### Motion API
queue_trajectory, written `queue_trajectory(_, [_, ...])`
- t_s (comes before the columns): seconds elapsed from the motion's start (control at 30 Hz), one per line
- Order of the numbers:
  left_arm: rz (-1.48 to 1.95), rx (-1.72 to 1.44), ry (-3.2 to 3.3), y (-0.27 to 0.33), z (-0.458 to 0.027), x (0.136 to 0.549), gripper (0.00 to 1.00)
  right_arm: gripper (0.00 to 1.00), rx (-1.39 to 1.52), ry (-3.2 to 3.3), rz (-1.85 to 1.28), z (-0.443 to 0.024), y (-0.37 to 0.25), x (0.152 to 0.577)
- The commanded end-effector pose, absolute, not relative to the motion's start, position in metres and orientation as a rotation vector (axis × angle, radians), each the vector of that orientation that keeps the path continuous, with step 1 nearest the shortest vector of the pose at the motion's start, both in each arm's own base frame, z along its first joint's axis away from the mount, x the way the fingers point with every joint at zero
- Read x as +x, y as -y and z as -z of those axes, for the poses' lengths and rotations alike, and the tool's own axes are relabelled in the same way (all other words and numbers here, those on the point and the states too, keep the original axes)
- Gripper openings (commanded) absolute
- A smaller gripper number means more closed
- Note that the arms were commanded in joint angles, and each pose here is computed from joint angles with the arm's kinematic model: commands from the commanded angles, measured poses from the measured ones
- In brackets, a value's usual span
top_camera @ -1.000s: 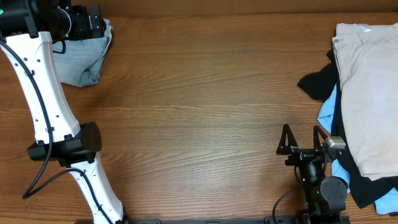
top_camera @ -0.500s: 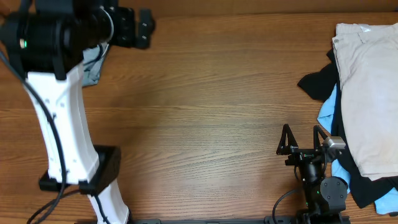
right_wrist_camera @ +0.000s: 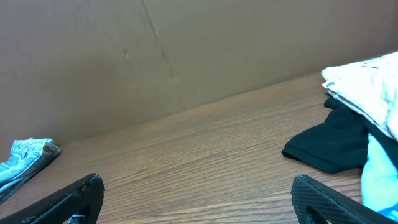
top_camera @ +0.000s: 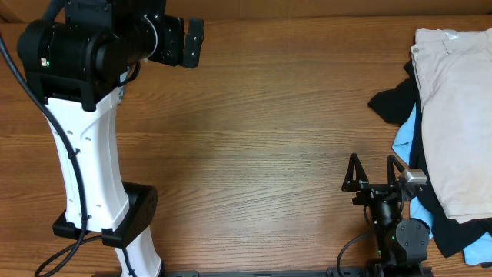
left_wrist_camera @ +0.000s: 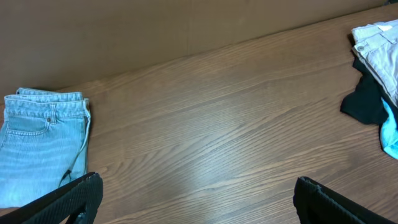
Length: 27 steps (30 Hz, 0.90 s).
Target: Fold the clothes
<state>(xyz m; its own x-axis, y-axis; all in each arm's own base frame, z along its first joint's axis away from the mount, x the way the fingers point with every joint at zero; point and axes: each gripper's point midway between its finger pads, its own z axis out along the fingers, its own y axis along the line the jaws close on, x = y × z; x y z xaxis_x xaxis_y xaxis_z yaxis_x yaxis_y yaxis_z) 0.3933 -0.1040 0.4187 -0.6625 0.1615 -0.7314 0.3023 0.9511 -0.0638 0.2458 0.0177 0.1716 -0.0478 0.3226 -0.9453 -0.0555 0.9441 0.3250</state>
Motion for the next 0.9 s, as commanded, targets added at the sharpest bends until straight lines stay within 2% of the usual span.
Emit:
queue_trajectory(0.0, [0.223, 0.298, -2.320, 0.104, -0.415, 0.395, 1.00, 1.00, 0.205, -1.586, -0.316, -0.171, -0.019, 0.246])
queue_trajectory(0.2, [0.187, 0.290, -2.289, 0.098, -0.426, 0.389, 1.00, 1.00, 0.205, -1.586, -0.316, -0.171, -0.019, 0.246])
queue_trajectory(0.4, [0.180, 0.308, -2.149, 0.100, -0.424, 0.405, 1.00, 1.00, 0.205, -1.586, -0.316, -0.171, -0.019, 0.246])
queue_trajectory(0.87, [0.155, 0.335, -1.930, 0.083, -0.314, 0.326, 1.00, 1.00, 0.205, -1.586, -0.316, -0.171, -0.019, 0.246])
